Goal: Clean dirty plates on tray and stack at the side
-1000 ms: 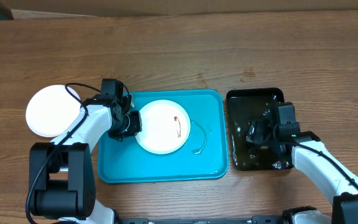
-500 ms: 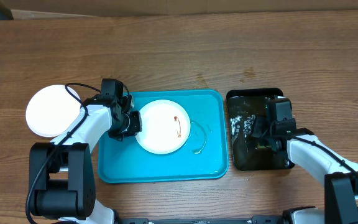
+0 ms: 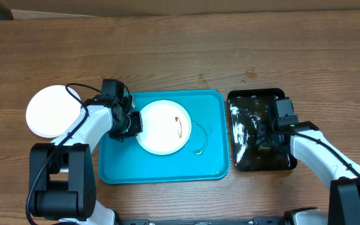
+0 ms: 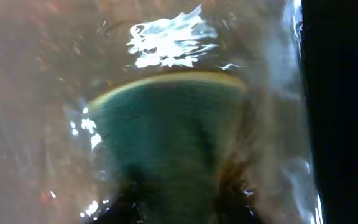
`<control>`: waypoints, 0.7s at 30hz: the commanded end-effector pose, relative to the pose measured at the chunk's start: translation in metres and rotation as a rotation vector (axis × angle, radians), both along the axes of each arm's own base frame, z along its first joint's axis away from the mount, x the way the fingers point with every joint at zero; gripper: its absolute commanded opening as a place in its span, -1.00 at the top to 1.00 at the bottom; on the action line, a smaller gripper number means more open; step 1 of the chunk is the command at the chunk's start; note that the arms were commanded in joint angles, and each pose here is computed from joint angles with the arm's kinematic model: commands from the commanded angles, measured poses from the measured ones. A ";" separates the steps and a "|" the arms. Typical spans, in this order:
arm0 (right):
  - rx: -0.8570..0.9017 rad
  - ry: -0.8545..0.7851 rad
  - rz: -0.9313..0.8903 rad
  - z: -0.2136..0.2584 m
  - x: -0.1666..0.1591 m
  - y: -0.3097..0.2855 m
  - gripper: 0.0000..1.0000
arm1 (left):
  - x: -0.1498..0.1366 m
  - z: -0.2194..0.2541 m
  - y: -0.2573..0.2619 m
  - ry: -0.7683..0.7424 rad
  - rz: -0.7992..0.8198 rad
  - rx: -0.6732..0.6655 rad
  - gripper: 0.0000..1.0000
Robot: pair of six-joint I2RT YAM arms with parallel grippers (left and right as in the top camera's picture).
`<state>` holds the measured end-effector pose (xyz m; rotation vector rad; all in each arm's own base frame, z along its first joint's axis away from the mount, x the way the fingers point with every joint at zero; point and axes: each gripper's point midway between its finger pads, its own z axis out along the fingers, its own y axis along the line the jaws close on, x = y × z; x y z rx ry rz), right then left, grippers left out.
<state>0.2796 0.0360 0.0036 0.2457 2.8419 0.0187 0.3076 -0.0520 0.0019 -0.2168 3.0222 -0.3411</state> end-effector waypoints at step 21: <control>0.129 -0.091 0.035 0.087 0.010 0.022 0.93 | -0.014 -0.021 0.004 0.049 -0.006 0.036 0.39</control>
